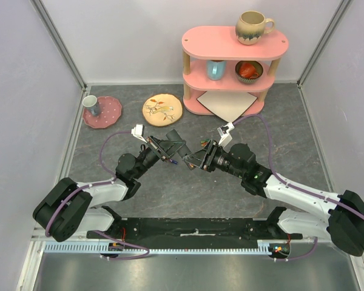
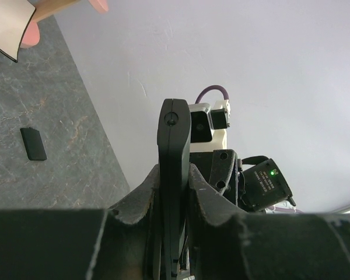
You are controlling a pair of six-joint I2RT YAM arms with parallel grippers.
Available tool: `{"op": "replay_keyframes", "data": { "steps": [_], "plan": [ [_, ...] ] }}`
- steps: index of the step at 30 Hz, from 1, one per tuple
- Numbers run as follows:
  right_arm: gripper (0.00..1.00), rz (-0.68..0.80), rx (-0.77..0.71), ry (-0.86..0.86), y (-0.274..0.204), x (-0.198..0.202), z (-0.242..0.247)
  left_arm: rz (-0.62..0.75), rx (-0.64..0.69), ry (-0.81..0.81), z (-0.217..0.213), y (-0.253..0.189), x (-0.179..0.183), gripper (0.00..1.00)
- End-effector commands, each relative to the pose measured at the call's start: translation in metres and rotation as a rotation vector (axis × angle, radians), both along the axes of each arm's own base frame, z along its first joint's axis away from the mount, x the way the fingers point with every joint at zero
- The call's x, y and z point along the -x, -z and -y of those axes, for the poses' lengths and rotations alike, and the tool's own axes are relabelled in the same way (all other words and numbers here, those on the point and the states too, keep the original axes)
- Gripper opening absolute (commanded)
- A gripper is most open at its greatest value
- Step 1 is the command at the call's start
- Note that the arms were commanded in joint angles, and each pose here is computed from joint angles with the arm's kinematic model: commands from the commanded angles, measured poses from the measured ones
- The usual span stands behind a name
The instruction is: Load the batteries into the remote control
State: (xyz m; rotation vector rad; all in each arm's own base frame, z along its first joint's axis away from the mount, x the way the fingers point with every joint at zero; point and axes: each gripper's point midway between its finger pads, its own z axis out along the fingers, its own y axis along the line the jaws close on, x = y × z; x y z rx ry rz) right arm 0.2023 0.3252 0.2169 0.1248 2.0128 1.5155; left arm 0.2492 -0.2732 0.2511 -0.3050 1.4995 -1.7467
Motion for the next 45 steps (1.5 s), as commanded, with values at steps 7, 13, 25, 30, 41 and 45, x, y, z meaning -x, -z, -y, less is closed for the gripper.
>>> {"op": "replay_keyframes", "data": {
  "steps": [7, 13, 25, 30, 41, 45],
  "plan": [
    [0.46, -0.028, 0.044, -0.012, 0.012, 0.002, 0.001, 0.150, 0.102, -0.012, -0.006, -0.050, 0.006, 0.02],
    [0.68, 0.001, 0.045, 0.004, -0.003, -0.003, 0.001, 0.116, 0.072, -0.014, -0.006, -0.036, 0.005, 0.02],
    [0.82, 0.239, 0.129, 0.020, -0.070, -0.009, 0.017, 0.079, 0.028, -0.016, -0.006, -0.018, 0.005, 0.02],
    [0.83, 0.336, 0.318, 0.153, -0.077, -0.019, 0.058, 0.067, 0.021, -0.016, -0.006, -0.013, 0.005, 0.02],
    [0.78, 0.318, 0.528, 0.190, -0.015, -0.029, 0.079, 0.053, 0.000, 0.076, -0.006, -0.002, 0.024, 0.02],
    [0.78, 0.323, 0.516, 0.125, -0.012, -0.026, 0.067, 0.026, -0.033, 0.080, -0.014, 0.008, 0.031, 0.02]
  ]
}}
